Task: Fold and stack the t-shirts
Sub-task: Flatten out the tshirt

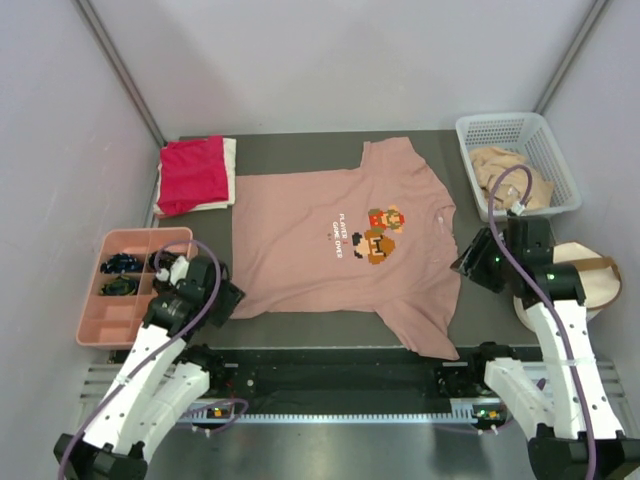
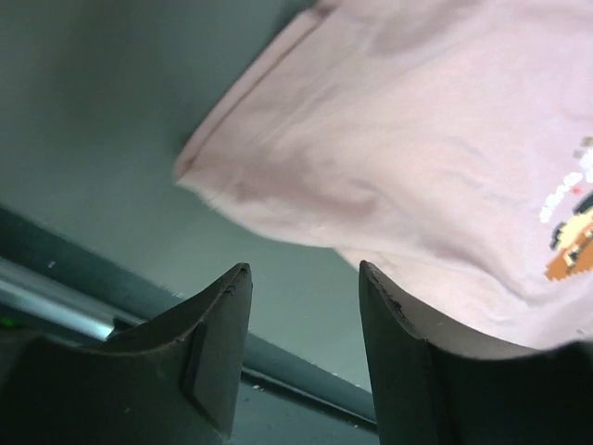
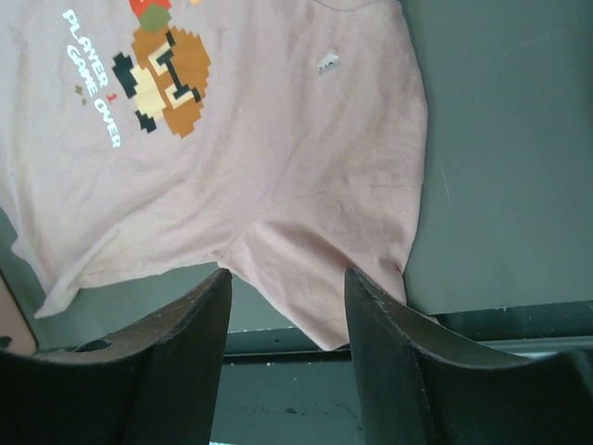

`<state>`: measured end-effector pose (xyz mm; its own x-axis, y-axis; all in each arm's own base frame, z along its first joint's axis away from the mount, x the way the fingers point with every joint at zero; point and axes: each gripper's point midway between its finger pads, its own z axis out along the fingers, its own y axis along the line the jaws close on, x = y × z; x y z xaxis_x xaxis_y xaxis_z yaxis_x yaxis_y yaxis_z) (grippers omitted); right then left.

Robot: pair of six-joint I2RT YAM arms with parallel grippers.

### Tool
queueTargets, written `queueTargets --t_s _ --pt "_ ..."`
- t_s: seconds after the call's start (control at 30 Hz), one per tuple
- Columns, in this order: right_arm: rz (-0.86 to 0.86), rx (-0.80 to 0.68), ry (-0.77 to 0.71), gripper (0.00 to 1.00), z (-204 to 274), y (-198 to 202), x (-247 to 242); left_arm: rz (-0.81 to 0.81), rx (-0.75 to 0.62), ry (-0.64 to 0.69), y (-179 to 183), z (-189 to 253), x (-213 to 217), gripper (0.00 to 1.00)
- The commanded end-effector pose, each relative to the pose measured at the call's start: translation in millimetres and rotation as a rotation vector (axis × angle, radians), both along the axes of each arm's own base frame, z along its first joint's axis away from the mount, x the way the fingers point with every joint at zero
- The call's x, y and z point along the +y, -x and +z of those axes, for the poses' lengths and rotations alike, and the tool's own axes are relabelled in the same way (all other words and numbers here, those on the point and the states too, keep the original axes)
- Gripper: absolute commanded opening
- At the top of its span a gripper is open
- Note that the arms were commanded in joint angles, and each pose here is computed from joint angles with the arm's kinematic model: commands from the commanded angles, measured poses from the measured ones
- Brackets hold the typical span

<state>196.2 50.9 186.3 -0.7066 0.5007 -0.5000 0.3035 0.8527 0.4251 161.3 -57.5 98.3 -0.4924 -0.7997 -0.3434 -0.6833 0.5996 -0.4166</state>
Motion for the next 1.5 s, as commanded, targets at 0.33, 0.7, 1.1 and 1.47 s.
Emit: queueTargets --t_s 0.33,0.7,1.1,1.47 --pt "0.248 0.112 0.068 0.58 -41 0 61 -0.259 -0.229 -0.197 -120 45 -23 0.55" --pt "-0.04 0.165 0.074 0.58 -74 36 23 -0.271 -0.18 -0.254 -153 10 -27 0.54" --pt "-0.196 0.265 0.097 0.51 -116 62 4 -0.29 -0.146 -0.242 -156 -4 -32 0.52" --pt "-0.208 0.295 0.089 0.48 -135 65 5 -0.281 -0.125 -0.244 -150 -11 -29 0.5"
